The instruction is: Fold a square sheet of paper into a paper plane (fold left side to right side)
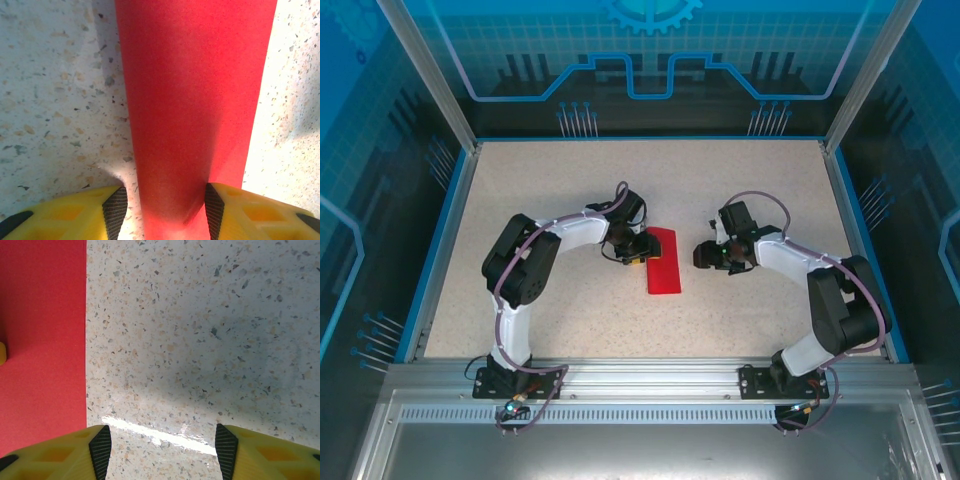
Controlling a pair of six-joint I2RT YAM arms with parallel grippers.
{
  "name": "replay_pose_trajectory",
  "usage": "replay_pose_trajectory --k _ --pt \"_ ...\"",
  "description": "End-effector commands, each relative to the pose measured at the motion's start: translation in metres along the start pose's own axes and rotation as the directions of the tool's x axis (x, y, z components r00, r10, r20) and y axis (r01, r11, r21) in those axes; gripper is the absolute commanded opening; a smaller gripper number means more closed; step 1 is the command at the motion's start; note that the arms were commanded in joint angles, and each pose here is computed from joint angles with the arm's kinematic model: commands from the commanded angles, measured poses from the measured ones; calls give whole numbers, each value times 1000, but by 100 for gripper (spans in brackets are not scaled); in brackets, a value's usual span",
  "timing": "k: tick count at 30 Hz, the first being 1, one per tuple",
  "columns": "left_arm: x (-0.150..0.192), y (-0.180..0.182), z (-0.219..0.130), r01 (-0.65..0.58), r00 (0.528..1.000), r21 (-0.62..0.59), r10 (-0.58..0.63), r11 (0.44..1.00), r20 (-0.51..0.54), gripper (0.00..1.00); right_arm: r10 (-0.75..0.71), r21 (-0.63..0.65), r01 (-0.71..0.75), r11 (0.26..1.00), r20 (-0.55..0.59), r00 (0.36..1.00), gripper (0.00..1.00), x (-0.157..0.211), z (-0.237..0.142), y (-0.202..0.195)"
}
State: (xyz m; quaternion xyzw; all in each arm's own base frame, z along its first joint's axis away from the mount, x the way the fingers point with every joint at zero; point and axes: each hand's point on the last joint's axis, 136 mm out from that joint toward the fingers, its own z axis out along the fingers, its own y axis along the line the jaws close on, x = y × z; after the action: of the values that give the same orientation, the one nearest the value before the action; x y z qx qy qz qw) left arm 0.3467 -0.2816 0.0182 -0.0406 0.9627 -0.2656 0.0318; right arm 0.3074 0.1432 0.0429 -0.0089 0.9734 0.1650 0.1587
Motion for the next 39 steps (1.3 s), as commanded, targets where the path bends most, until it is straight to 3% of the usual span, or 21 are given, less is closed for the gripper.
replay_pose_trajectory --k 1,24,26,34,39 --pt "25 45 40 2 997 -154 -14 988 -78 51 5 -13 -5 1000 3 1000 61 1 -4 -2" --pt "27 47 43 -6 996 -170 -9 985 -89 51 -6 -99 5 995 -15 1000 60 2 3 19" --pt "27 46 42 -7 996 -168 -9 986 -89 51 -12 -120 10 993 -15 1000 57 1 3 24" --pt "27 47 42 -6 996 -173 -9 985 -89 51 -33 -248 19 969 -54 998 28 5 15 59" --pt "28 48 42 -10 996 -178 -7 984 -92 49 -48 -238 26 971 -84 995 25 13 23 63"
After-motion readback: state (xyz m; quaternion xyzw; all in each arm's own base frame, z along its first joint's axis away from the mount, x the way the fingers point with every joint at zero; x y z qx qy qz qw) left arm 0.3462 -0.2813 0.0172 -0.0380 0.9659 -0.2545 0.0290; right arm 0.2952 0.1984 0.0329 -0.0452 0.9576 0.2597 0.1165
